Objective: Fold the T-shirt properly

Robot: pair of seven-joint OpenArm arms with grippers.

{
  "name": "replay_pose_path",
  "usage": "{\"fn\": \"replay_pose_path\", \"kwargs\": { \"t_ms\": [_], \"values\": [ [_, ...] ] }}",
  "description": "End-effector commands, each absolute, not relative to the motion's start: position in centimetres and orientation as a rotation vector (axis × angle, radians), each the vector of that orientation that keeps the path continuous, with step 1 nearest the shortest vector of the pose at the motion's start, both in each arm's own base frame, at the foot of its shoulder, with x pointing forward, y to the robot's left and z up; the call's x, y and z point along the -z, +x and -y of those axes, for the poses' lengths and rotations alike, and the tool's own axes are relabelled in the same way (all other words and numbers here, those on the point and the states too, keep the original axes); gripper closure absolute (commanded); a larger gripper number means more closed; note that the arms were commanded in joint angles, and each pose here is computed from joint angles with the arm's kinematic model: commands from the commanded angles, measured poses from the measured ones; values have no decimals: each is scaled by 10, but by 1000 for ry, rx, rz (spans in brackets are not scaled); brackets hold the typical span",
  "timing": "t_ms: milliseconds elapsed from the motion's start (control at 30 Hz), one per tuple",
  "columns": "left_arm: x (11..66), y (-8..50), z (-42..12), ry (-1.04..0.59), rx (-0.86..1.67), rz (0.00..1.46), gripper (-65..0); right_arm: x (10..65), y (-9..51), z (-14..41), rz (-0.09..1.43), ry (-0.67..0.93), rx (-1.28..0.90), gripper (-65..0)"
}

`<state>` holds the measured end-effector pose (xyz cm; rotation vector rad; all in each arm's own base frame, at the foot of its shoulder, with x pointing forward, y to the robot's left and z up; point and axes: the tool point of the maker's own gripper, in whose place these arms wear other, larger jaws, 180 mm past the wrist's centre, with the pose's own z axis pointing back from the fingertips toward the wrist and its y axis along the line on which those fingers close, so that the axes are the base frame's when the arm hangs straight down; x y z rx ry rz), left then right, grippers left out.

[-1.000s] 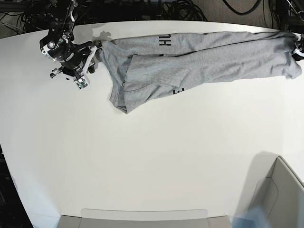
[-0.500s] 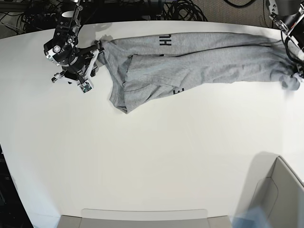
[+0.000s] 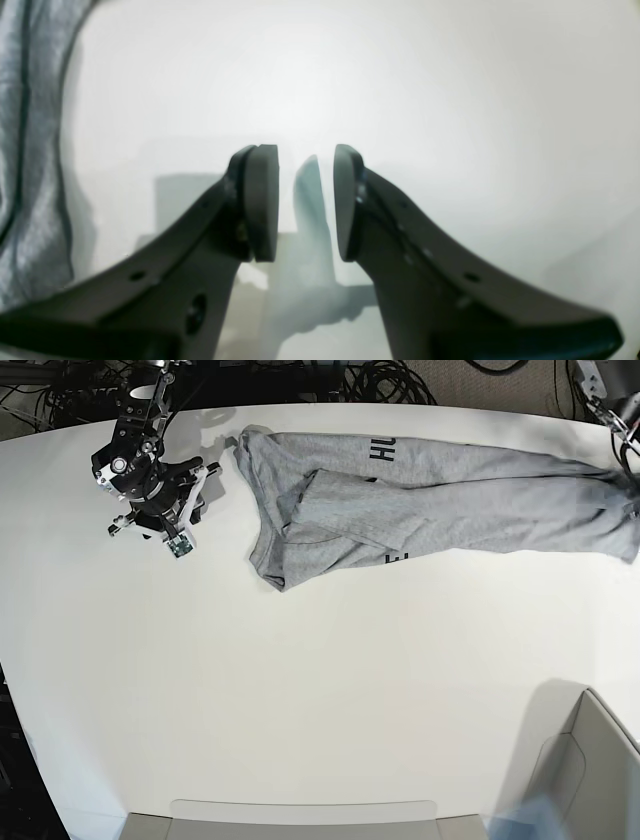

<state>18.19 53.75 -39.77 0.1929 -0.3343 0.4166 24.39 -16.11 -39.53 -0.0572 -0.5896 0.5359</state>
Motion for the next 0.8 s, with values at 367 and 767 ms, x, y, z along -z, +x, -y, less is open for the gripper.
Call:
{"fn": "replay_pose_path", "kwargs": {
  "t_ms": [367,767],
  "values": [
    [391,186,-541,226,-359,312,0,385,252,159,632,-61,-554,-191],
    [381,179,-554,314,-278,228,-70,386,252,154,634,-51,-549,-191]
  ]
}}
